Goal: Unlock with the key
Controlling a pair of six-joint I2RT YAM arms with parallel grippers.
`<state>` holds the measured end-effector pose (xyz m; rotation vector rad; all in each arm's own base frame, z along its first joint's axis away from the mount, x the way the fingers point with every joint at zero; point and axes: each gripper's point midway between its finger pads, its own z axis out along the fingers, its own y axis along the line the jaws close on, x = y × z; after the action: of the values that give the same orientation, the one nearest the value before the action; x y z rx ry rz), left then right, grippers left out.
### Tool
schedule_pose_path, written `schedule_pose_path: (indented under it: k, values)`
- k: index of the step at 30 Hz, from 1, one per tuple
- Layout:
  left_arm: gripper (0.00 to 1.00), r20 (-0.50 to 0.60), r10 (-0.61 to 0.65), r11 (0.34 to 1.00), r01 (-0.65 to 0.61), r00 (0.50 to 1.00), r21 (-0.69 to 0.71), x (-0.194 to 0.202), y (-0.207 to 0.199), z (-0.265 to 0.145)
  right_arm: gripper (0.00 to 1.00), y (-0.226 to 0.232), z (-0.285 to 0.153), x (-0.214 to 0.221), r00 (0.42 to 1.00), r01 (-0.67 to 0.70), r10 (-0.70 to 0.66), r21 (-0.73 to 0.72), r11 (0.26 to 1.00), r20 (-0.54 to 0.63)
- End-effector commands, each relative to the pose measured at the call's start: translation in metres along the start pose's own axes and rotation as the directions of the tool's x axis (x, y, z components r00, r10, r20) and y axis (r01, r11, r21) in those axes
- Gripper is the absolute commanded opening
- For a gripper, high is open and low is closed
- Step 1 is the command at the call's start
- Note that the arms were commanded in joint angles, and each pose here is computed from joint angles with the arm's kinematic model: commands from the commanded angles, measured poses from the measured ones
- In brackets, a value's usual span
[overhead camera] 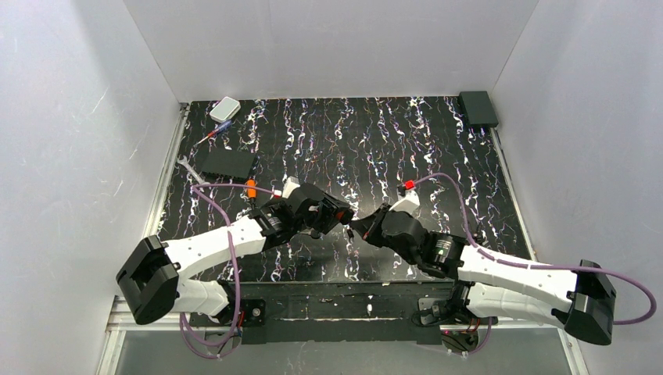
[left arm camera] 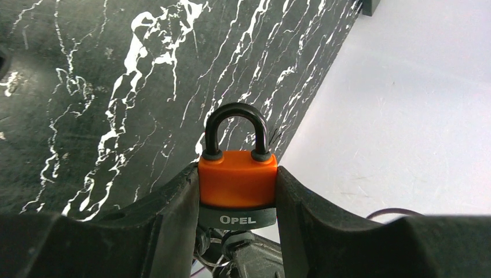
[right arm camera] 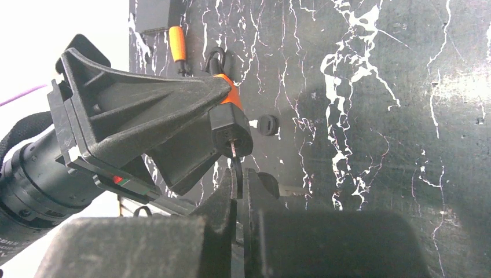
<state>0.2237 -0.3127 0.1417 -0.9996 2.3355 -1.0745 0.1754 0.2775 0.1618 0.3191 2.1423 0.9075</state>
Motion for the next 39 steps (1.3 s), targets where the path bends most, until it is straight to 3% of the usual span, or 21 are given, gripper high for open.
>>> schedule_pose_path:
  k: [1, 7, 19, 25, 34, 36, 39]
  values:
    - [0.00, -0.128, 0.049, 0.999, -0.048, 0.991, 0.014, 0.037, -0.010, -0.017, 0.01, -0.016, 0.011, -0.051, 0.976, -0.101, 0.093, 0.029, 0.994, 0.198]
    - [0.00, -0.144, 0.052, 0.999, -0.050, 0.988, 0.015, 0.045, -0.018, -0.012, 0.01, -0.006, 0.018, -0.056, 0.961, 0.215, -0.228, 0.098, 0.972, 0.154]
    - [0.00, -0.176, 0.039, 0.999, -0.033, 0.984, 0.037, 0.055, -0.037, -0.002, 0.01, 0.001, 0.024, -0.054, 0.869, 0.445, -0.459, 0.114, 0.888, 0.184]
    - [0.00, -0.194, 0.037, 0.999, -0.029, 0.980, 0.043, 0.060, -0.042, -0.001, 0.01, -0.008, 0.023, -0.058, 0.870, 0.427, -0.458, 0.187, 0.885, 0.180]
    - [0.00, -0.207, 0.031, 0.999, -0.021, 0.978, 0.049, 0.069, -0.041, 0.003, 0.01, -0.023, 0.015, -0.064, 0.946, 0.133, -0.171, 0.154, 0.979, 0.275]
    - [0.00, -0.215, 0.035, 0.999, -0.027, 0.976, 0.039, 0.073, -0.039, 0.003, 0.01, -0.019, 0.017, -0.064, 0.947, 0.144, -0.177, 0.137, 0.980, 0.267]
    - [0.00, -0.199, 0.029, 0.999, -0.033, 0.980, -0.017, 0.076, -0.032, 0.001, 0.01, 0.000, 0.020, -0.064, 0.921, 0.282, -0.295, 0.087, 0.955, 0.254]
